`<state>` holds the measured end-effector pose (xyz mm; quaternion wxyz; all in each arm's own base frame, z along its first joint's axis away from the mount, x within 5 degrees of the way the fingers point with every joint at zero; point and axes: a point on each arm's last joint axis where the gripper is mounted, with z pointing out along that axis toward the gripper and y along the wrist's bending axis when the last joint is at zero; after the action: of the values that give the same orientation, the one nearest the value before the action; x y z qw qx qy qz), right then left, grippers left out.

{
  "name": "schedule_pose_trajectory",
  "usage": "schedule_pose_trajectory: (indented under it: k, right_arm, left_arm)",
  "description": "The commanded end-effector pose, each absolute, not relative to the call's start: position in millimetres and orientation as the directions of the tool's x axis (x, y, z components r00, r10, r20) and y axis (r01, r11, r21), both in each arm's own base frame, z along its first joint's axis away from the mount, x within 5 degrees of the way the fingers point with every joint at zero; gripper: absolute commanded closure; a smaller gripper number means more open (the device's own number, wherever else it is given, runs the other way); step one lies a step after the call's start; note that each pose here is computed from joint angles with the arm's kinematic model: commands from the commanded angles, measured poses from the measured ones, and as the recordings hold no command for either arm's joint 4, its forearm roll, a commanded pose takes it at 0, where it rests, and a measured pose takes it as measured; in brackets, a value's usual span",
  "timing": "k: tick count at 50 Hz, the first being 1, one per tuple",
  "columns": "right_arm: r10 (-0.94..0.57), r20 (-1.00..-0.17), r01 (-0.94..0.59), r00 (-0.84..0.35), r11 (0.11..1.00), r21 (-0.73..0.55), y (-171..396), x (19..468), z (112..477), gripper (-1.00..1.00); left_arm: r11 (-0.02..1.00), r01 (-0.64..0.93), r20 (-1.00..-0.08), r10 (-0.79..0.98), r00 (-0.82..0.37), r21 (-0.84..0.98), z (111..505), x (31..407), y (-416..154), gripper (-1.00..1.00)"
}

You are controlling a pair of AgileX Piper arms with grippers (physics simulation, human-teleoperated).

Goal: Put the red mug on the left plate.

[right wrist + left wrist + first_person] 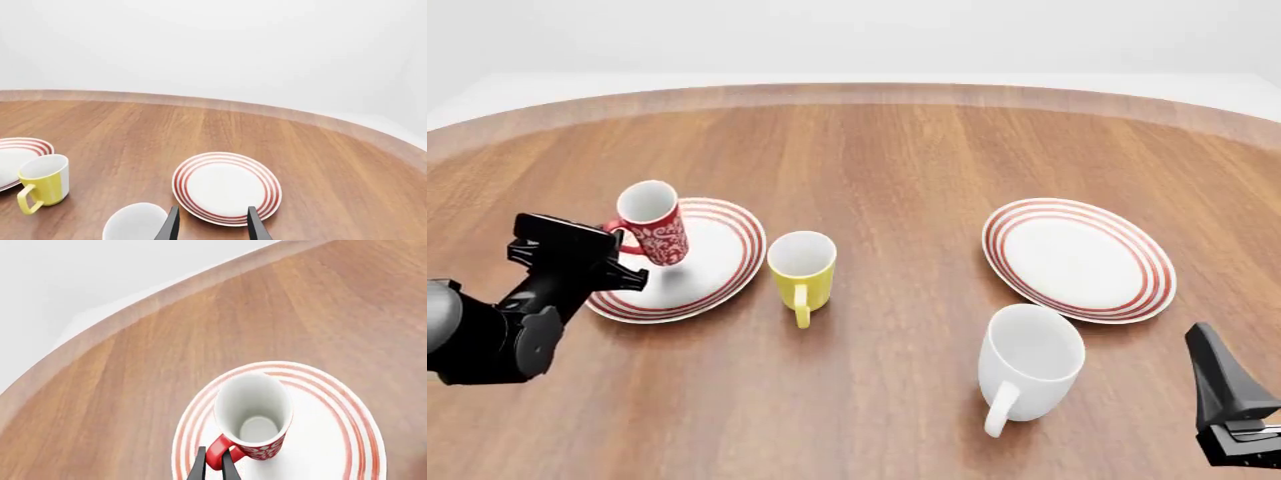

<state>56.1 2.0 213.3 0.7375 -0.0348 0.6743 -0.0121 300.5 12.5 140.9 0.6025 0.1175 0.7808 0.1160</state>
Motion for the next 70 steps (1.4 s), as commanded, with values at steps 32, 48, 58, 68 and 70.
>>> schedule_pose_trajectory:
  k: [32, 48, 58, 68, 70]
  right_arm:
    - [-0.064, -0.994, -0.029, 0.092, 0.997, -0.067, 2.0, 56.1, 213.5, -1.00]
    - [-0.065, -0.994, -0.030, 0.093, 0.997, -0.068, 2.0, 56.1, 213.6, -1.00]
    - [-0.065, -0.994, -0.030, 0.092, 0.997, -0.068, 2.0, 56.1, 213.5, -1.00]
    - [-0.064, -0.994, -0.028, 0.093, 0.997, -0.067, 1.9, 56.1, 213.6, -1.00]
    - [-0.064, -0.994, -0.028, 0.093, 0.997, -0.067, 1.9, 56.1, 213.6, -1.00]
  left_arm:
    - [0.946, 0.046, -0.906, 0.320, -0.277, 0.320, 124.7, 307.4, 15.1, 1.00]
    - [0.950, 0.052, -0.907, 0.310, -0.286, 0.309, 123.0, 310.1, 13.2, -1.00]
    - [0.950, 0.052, -0.906, 0.310, -0.287, 0.309, 122.5, 310.3, 13.4, -1.00]
    - [0.951, 0.057, -0.908, 0.308, -0.286, 0.304, 124.7, 307.5, 11.2, -1.00]
    - [0.951, 0.058, -0.908, 0.307, -0.284, 0.303, 126.3, 305.7, 10.8, -1.00]
